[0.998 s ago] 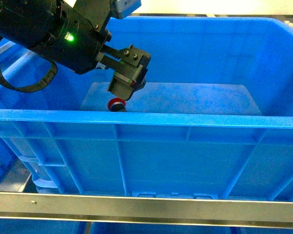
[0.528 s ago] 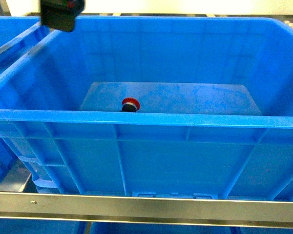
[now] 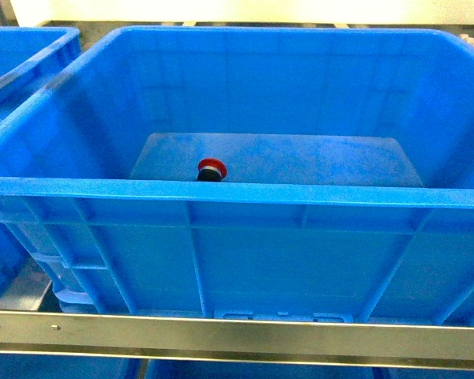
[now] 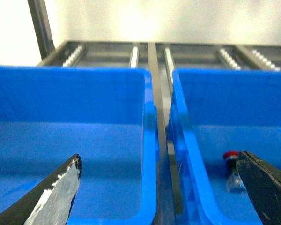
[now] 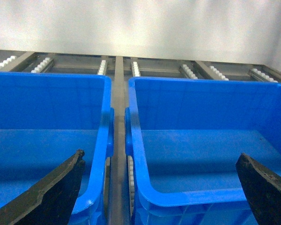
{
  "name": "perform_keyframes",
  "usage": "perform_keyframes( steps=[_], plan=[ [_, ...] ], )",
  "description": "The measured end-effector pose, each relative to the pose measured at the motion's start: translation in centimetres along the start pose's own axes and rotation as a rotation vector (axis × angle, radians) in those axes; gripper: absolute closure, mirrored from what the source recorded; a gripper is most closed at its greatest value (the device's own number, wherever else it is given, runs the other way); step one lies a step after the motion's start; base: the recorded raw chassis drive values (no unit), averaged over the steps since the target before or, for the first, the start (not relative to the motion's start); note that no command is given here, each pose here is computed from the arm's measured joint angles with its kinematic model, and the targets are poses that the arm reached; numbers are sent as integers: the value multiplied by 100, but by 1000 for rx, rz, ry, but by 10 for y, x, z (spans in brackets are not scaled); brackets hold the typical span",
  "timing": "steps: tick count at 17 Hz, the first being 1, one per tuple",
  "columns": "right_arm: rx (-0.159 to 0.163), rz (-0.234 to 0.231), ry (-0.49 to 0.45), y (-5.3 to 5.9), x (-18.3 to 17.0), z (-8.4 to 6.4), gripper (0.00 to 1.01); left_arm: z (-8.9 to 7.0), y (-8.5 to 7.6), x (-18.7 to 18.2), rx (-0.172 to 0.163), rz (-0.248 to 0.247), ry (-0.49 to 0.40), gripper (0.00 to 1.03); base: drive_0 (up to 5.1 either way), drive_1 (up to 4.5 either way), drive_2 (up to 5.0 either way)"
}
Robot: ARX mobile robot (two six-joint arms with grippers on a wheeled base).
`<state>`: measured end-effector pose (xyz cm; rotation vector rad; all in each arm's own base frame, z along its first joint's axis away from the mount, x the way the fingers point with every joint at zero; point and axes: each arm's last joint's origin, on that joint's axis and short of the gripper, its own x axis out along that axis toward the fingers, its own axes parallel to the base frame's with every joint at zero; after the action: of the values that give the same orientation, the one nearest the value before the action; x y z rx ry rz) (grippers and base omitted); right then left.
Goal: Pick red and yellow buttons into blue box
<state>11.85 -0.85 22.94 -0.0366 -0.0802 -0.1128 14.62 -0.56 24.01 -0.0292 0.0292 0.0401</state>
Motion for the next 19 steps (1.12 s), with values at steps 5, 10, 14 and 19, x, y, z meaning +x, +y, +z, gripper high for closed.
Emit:
perform_keyframes(
  steps=[5,10,14,19],
  plan=[
    [17,104,81,8,-3,-5,19,-2,5,-2,4,-29,-41,18,0,0,0],
    [21,114,84,9,-11,-31,76,-36,7,-15,11,-42,-21,73,0,0,0],
    [21,114,103,8,-18,-42,99,-50,8,-23,14,-42,-26,101,0,0,0],
    [22,114,83,8,-26,-50,99,-61,8,-30,15,-42,-26,101,0,0,0]
  ],
)
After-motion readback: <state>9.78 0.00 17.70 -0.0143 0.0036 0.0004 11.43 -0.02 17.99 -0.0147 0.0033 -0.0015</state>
